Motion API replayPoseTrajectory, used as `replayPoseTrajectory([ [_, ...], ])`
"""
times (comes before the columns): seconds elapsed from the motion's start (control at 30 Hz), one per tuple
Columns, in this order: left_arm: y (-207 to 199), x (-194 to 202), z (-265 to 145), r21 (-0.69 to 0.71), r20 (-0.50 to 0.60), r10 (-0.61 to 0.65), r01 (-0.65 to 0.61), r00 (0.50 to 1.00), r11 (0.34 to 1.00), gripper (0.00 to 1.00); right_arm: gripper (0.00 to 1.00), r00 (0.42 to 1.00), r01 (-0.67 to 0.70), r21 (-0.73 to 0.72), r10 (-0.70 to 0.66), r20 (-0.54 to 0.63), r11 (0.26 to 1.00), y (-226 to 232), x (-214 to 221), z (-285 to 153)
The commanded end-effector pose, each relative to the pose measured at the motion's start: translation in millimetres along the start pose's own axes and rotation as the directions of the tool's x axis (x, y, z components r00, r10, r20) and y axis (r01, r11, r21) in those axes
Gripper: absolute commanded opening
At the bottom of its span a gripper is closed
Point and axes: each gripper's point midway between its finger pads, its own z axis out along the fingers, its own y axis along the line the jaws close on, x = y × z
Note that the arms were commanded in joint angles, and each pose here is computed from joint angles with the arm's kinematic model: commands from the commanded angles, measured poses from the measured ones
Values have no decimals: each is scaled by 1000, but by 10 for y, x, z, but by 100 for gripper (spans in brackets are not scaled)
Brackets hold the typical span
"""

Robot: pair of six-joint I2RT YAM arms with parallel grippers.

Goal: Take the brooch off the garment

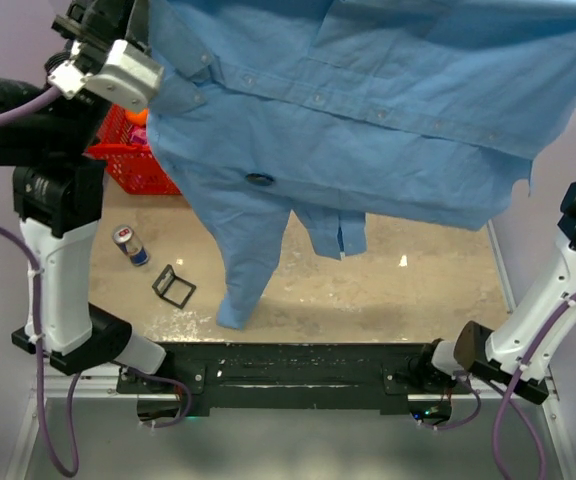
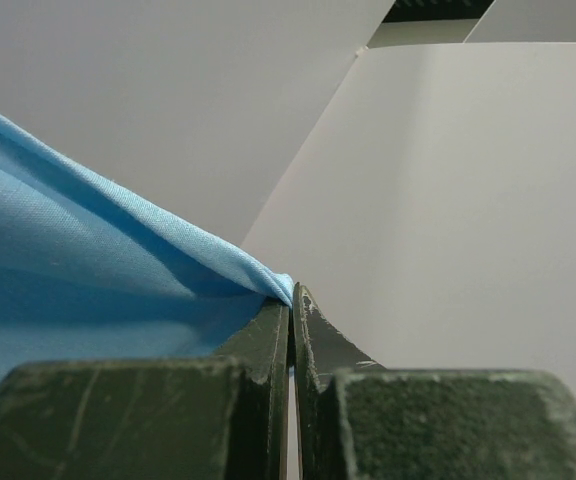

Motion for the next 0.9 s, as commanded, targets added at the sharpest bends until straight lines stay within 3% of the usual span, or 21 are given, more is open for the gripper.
replayPoseTrajectory([
  [0.0, 395, -232, 104, -178, 107, 171, -151, 979, 972, 0, 0, 999, 0, 142, -6, 42, 990, -325, -123, 102],
  [0.27, 315, -140, 64, -149, 70, 173, -162, 982, 976, 0, 0, 999, 39, 138, -41, 11, 990, -282, -19, 33],
  [0.5, 195, -131, -269, -70, -23, 80, -82, 997, 994, 0, 0, 995, 95, 109, -91, -43, 989, -112, 46, -384],
  [0.67, 113, -158, -528, -25, -82, 27, -30, 996, 999, 0, 0, 993, 117, 138, -112, -46, 983, -151, -111, -624],
  [0.87, 195, -309, -589, -39, -58, 8, -10, 998, 999, 0, 0, 992, 129, 177, -130, -11, 976, -259, -343, -697],
])
